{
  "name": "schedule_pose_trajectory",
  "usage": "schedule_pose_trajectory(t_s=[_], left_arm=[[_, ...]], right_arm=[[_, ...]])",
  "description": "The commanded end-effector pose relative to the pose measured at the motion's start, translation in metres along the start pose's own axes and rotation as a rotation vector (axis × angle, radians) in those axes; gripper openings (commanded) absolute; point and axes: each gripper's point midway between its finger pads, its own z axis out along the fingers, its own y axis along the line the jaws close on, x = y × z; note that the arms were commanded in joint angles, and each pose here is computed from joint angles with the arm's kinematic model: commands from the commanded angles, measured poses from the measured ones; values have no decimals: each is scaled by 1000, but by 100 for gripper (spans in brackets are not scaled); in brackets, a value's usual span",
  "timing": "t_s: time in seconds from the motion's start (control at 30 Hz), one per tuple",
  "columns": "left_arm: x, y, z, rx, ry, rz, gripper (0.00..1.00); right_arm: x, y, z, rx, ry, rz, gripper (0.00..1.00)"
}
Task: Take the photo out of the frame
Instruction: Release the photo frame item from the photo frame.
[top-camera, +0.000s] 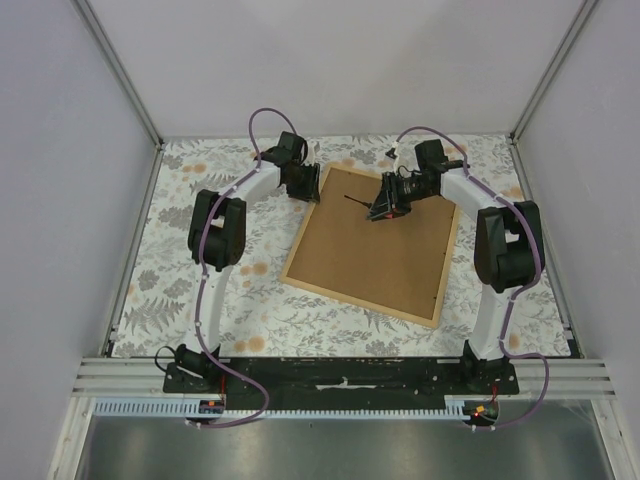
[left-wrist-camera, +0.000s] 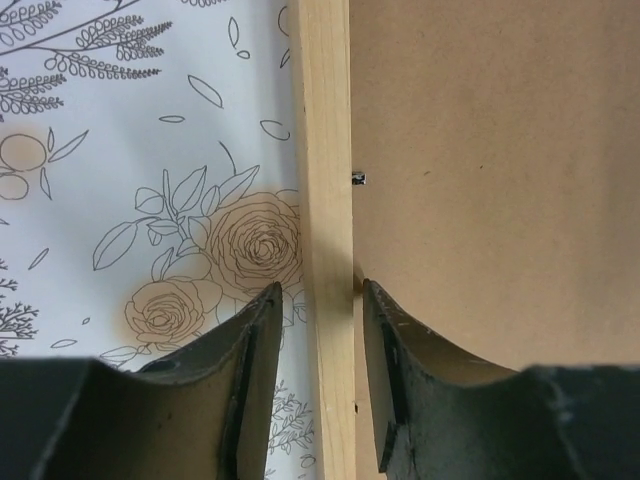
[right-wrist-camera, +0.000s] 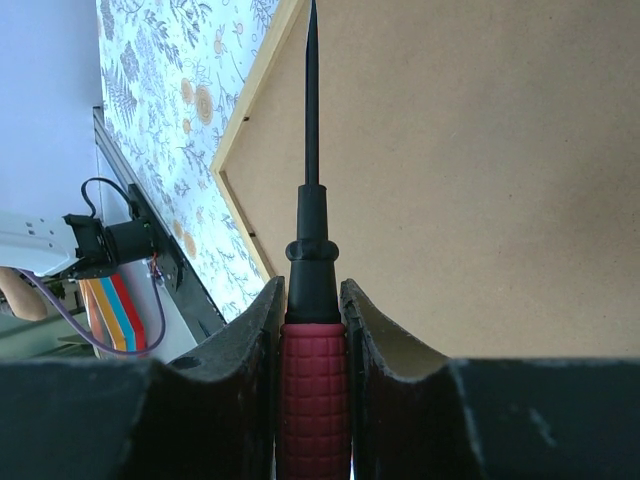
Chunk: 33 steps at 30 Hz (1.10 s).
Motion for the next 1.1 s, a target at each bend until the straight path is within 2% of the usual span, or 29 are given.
schedule_pose_trajectory(t_s=[0.0,0.07,0.17,0.27,0.43,0.6,0.73,0.83,0.97,1.07], left_arm=[[12,18,5,-100,42,59,43],[16,17,5,-102,49,63,39],[33,20,3,-113,83,45,18],[66,20,-1,-111,146,-12,2],[102,6,-22,-58,157,-121,2],[103,-6,-50,-36,86,-152,2],[86,-15,-68,-12,22,-149,19],[67,-21,-76,14,-18,-137,29],[44,-24,-80,46,-68,-115,35],[32,-22,-80,60,-95,-113,36]], right_arm=[[-15,18,-13,2,-45,-73,0],[-18,17,-12,8,-49,-75,0],[-27,11,-7,29,-58,-66,0],[-37,-4,3,68,-65,-35,0],[-39,-10,31,-4,-6,58,0],[-22,4,60,-58,93,22,0],[-15,12,77,-52,125,-38,0],[-8,14,86,-89,166,-18,0],[2,17,95,-134,205,15,0],[8,17,100,-143,223,30,0]])
